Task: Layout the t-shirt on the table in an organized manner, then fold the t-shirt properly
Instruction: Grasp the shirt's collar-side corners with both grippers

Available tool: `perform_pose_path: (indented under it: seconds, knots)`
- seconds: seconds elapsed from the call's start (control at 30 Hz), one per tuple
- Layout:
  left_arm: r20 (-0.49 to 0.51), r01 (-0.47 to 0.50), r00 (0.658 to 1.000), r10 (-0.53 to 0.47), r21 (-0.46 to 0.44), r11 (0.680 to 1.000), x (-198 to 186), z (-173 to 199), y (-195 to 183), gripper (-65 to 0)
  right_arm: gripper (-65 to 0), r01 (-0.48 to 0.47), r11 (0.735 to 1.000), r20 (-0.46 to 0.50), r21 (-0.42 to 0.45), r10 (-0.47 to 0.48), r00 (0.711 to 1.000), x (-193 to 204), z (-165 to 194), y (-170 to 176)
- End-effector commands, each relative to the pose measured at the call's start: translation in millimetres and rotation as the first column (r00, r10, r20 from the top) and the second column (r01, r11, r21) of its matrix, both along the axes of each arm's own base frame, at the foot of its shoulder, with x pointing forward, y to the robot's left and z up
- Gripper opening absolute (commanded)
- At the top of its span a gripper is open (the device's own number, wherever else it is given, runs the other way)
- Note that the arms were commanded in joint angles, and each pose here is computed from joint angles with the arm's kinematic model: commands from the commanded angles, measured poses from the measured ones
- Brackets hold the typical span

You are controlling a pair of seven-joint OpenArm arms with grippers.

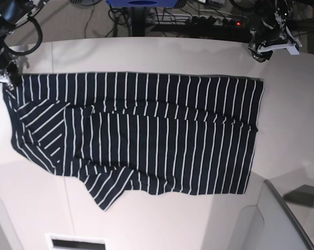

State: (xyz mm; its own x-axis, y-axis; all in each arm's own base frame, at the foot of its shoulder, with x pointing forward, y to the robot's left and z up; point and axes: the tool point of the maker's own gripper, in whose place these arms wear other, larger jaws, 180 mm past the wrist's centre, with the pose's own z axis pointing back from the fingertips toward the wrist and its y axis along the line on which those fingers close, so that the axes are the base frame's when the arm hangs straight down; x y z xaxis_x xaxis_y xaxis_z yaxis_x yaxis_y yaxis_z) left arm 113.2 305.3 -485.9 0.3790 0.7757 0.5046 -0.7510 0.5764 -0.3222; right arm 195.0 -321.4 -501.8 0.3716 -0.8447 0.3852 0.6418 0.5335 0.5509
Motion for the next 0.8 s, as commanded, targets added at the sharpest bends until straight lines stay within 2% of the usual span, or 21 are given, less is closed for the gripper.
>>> perform_pose_path:
  seconds: [0.0,0.47,0.63,0.7,0.77]
  knots:
    - [0.036,-0.002,0.999,0.001,0.025,1.000,7,9,7,-25.3,-64.2,-0.019,1.000,-0.032,-0.002,0.019,0.999,-4,-2,-1]
    - [0.164,-0.001,0.986,-0.002,0.020,1.000,70,27,6,-25.3,-64.2,-0.027,1.000,-0.038,-0.005,0.026,0.999,-6,-2,-1]
    - [0.221,-0.002,0.975,0.001,0.005,1.000,82,40,3,-25.3,-64.2,-0.115,0.993,-0.058,-0.006,0.114,0.992,3,-2,9]
    - [0.274,-0.008,0.962,0.012,-0.016,1.000,89,54,1,-25.3,-64.2,-0.124,0.992,-0.057,-0.008,0.124,0.991,5,-2,11]
    - [0.303,0.002,0.953,-0.002,0.000,1.000,89,68,2,-25.3,-64.2,-0.124,0.992,-0.057,-0.007,0.124,0.991,5,-2,12]
